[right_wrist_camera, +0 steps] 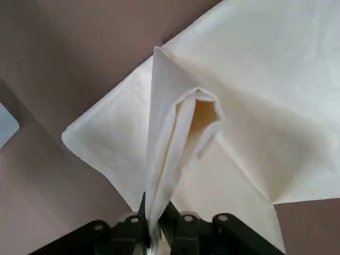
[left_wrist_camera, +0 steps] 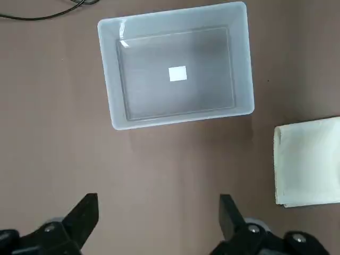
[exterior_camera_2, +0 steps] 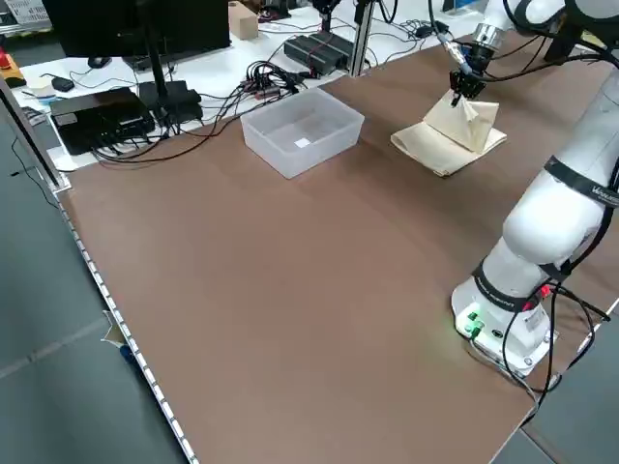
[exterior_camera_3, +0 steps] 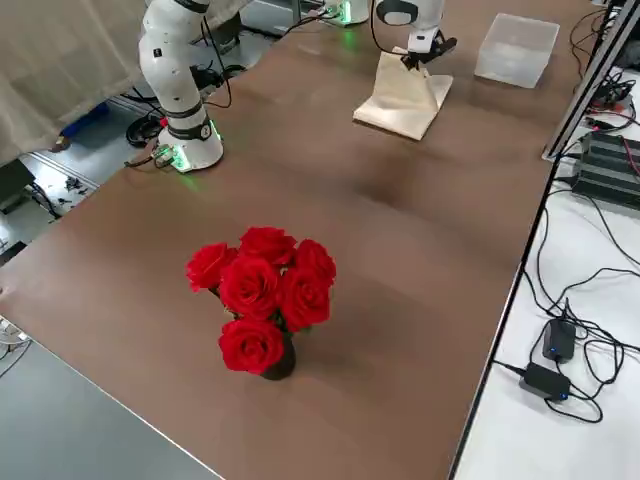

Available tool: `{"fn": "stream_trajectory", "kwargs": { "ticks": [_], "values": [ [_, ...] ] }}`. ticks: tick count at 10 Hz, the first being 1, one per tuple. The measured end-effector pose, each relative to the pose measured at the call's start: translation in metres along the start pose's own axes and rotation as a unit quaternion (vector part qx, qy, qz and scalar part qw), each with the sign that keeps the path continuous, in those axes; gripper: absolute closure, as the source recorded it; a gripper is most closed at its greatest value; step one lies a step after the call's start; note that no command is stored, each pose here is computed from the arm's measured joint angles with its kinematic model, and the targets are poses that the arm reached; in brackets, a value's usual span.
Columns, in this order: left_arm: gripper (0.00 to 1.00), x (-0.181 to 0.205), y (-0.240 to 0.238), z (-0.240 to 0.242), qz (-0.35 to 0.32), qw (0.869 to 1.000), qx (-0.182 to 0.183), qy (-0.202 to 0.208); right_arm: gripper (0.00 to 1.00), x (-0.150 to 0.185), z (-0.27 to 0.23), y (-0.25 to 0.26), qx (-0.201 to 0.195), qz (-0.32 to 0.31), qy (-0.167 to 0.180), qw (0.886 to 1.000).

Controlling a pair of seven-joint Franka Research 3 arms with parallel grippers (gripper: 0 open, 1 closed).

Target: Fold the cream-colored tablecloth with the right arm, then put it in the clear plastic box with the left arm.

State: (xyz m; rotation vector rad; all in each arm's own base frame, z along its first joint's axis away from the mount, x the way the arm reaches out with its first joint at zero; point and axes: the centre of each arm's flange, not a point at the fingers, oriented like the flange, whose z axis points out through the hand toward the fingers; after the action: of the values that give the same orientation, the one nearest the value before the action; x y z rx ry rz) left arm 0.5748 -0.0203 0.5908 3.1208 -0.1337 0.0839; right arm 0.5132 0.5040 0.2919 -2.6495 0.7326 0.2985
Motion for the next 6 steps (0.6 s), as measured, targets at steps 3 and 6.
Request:
{"fn": "stream_trajectory", "kwargs": {
  "ticks": [3, 6],
  "values": [
    [0.00, 0.0000, 0.0000, 0.0000, 0.000, 1.000, 0.000, 0.000, 0.89, -0.0010, -0.0028, -0.0032, 0.004, -0.001, 0.001, 1.000],
    [0.00, 0.0000, 0.0000, 0.0000, 0.000, 1.000, 0.000, 0.000, 0.64, -0.0010, -0.0031, -0.0036, 0.004, -0.001, 0.001, 1.000]
  ]
}}
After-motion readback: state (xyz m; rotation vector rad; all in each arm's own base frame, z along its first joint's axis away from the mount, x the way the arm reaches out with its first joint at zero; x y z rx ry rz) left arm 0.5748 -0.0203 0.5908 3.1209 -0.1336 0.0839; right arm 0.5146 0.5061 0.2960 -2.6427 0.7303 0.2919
